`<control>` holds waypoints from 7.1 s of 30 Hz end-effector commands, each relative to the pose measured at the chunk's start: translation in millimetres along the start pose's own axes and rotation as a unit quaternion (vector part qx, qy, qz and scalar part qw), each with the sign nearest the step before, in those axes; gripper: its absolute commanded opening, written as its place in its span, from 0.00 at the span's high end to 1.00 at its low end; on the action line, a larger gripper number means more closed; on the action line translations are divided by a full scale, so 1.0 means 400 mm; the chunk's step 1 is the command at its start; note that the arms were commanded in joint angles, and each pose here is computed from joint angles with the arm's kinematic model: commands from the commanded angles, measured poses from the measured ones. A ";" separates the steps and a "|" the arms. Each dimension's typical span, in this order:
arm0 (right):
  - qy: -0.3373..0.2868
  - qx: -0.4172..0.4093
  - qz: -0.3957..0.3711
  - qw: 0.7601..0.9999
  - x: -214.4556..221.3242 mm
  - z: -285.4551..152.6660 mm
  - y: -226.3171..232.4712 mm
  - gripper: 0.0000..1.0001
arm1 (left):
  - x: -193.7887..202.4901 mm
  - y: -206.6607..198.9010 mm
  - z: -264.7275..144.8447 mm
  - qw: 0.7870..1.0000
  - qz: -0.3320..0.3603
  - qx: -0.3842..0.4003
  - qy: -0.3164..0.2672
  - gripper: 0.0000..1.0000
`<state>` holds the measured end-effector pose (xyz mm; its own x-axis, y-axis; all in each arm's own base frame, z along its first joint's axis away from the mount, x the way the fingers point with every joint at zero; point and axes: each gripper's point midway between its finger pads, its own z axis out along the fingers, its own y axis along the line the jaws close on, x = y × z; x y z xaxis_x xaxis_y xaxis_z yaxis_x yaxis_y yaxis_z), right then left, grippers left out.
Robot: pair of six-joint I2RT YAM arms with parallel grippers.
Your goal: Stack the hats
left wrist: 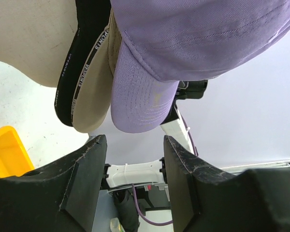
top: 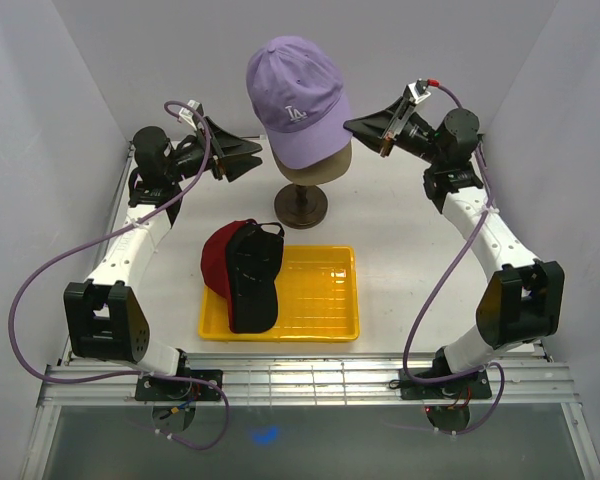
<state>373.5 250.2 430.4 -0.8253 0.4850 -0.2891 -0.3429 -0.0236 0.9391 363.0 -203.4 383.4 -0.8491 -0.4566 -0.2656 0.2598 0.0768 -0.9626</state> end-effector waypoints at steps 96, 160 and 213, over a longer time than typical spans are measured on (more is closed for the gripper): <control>-0.081 0.252 -0.107 0.958 -0.228 0.061 -0.315 0.50 | -0.108 -0.212 0.069 0.988 0.127 0.079 -0.025 0.37; -0.104 0.257 -0.067 0.959 -0.075 0.012 -0.303 0.48 | -0.135 -0.235 0.116 0.988 0.118 0.096 -0.013 0.36; -0.101 0.220 -0.192 0.951 -0.033 -0.128 -0.050 0.43 | -0.139 -0.208 -0.031 0.986 0.129 0.044 -0.097 0.33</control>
<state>411.8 198.6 359.3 -0.6363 0.6038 -0.4802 -0.1887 0.4817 0.8558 404.8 -183.7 464.8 -0.7254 -0.5536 -0.4090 0.4533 0.0629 -0.8891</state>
